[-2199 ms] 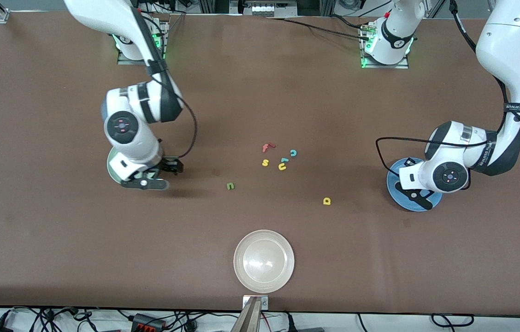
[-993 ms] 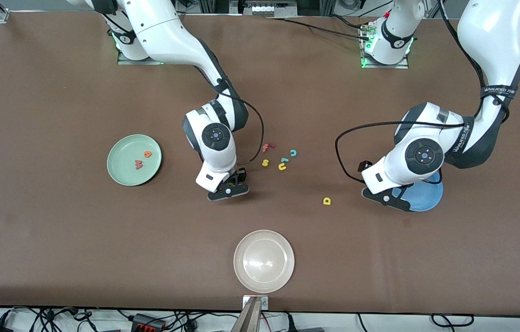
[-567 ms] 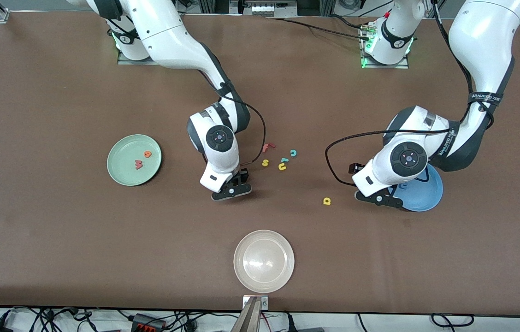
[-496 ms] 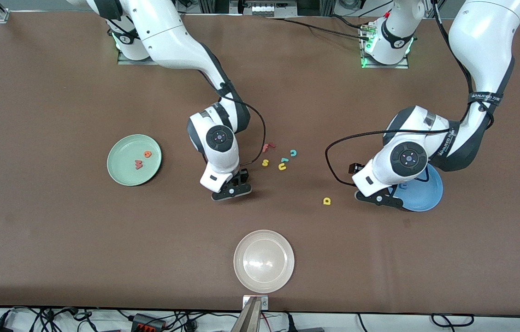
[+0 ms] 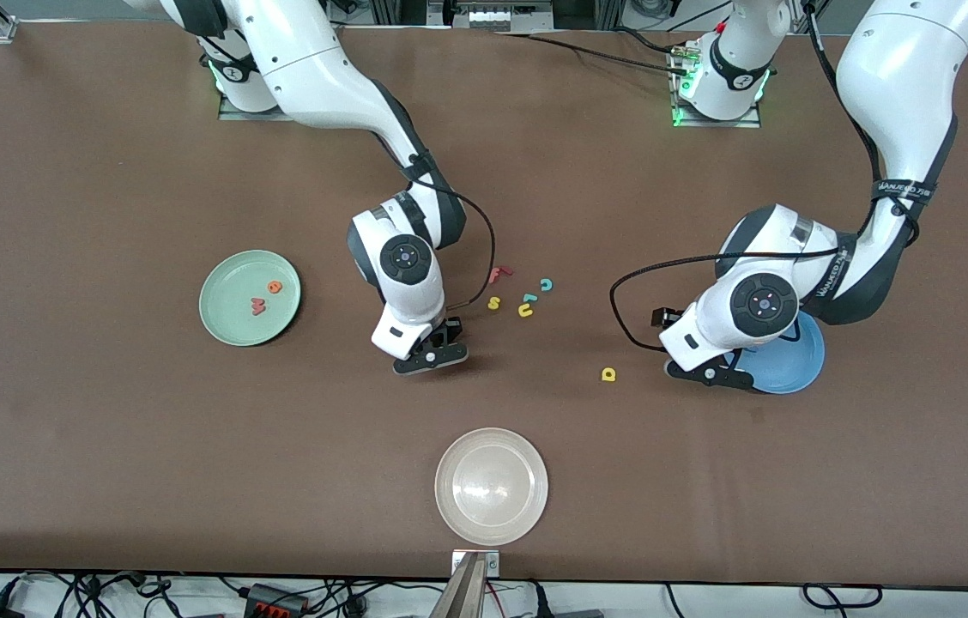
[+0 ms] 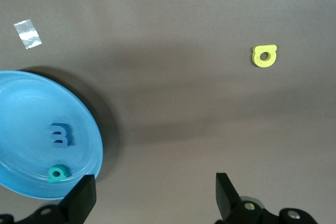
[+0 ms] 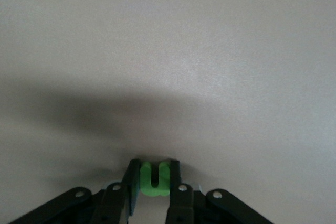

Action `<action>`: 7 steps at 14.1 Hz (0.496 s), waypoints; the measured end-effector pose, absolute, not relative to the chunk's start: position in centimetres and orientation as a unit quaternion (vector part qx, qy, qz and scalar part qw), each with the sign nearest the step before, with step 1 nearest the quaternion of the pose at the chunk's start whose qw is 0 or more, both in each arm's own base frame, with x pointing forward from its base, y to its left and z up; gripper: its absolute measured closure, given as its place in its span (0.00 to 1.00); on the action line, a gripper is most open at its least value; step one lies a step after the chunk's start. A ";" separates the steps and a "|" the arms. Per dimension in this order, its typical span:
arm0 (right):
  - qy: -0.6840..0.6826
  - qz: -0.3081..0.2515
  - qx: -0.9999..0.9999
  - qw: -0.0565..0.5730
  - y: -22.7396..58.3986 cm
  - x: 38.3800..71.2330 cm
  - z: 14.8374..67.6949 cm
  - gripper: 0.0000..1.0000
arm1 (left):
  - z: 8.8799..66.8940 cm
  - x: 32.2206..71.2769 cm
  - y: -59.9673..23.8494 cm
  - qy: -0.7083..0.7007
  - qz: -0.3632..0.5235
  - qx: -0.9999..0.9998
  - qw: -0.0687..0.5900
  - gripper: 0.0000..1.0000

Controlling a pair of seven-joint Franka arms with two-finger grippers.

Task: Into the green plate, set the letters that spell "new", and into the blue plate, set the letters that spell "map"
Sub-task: 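Carry the u to the green plate while the left gripper grasps the a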

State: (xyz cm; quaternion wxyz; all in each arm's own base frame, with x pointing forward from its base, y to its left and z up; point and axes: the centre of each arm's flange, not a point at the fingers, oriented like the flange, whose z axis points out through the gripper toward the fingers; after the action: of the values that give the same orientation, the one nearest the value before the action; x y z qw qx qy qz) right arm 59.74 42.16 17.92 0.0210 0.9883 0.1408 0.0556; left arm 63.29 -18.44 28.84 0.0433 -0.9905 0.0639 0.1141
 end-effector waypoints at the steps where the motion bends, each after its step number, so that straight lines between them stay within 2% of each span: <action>1: 0.139 0.055 0.989 0.021 41.8 60.0 17.9 0.73 | 28.7 63.4 -18.9 0.051 0.115 -0.991 0.037 0.00; 4: 0.119 0.048 0.991 0.029 38.9 61.5 18.1 0.73 | 26.4 64.2 -21.2 0.021 0.096 -0.995 0.010 0.00; 7: 0.076 -0.011 0.996 0.046 32.5 63.5 19.9 0.73 | 22.5 64.8 -22.5 0.004 0.079 -0.997 -0.019 0.00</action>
State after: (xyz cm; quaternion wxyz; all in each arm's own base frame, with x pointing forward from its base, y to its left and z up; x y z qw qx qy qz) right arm 63.47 32.46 19.90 0.0465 0.9960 0.0760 -0.0111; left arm 64.77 -22.47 22.51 -0.0194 -0.9967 0.0037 0.0790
